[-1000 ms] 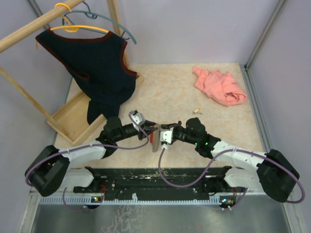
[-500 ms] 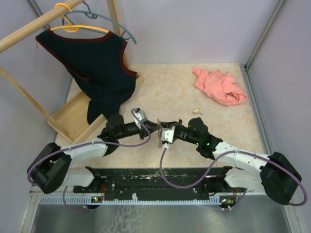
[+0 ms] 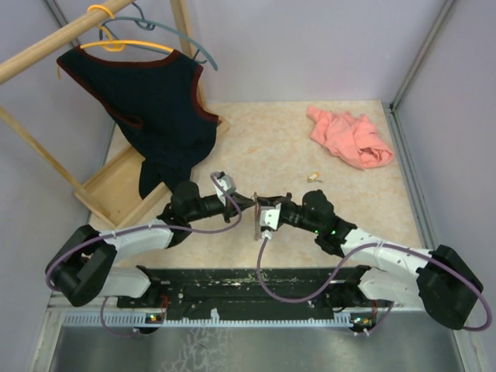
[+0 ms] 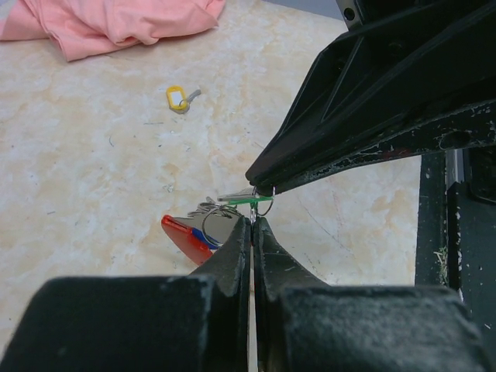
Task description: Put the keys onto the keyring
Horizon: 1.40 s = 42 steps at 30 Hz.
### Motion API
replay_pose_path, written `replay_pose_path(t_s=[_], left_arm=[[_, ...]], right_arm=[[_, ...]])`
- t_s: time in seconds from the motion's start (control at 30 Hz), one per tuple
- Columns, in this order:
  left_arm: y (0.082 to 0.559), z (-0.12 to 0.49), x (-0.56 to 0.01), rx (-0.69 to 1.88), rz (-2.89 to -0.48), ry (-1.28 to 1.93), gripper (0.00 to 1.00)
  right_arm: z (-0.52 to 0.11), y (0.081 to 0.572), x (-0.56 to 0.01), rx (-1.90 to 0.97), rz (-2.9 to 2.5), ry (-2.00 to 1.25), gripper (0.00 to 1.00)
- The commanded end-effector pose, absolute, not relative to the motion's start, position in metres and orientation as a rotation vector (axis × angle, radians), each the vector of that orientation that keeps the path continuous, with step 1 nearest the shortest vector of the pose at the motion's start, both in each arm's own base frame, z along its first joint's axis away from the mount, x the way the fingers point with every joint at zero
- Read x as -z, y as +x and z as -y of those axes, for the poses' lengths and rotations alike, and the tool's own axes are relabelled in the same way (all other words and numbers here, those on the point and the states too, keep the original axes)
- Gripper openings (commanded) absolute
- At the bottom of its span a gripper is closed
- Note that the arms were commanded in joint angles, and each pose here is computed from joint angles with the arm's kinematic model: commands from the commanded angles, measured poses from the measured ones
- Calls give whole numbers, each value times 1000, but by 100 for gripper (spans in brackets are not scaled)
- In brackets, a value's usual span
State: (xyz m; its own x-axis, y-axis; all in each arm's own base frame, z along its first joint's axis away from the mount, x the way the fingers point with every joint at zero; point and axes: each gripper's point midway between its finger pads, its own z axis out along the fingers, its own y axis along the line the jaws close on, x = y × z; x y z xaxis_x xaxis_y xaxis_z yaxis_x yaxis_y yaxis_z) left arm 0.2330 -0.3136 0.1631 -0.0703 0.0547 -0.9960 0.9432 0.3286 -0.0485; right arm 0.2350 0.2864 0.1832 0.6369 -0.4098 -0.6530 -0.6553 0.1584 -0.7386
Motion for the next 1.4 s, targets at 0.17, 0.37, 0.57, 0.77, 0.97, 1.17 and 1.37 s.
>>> replay_pose_path(t_s=[0.17,0.37,0.57,0.77,0.97,1.17,1.37], left_arm=[[250,308,-180,907,-1452,856,0],[251,309,-193,941,-1432,793,0],[246,311,-198,963,-1389,816,0],[244,309,-198,961,-1365,811,0],[244,309,-195,956,-1370,821,0],[244,309,-187,953,-1396,827,0],[248,309,-183,949,-1431,805,0]], right_arm=[[-276,234,-202,-214,-931,-1300,0],[-278,232,-184,-248,-959,-1301,0],[-286,229,-172,-317,-974,-1296,0],[-290,229,-167,-346,-994,-1308,0],[-286,234,-173,-369,-1016,-1269,0],[-279,248,-191,-372,-1034,-1195,0],[-270,263,-200,-349,-1114,-1069,16]])
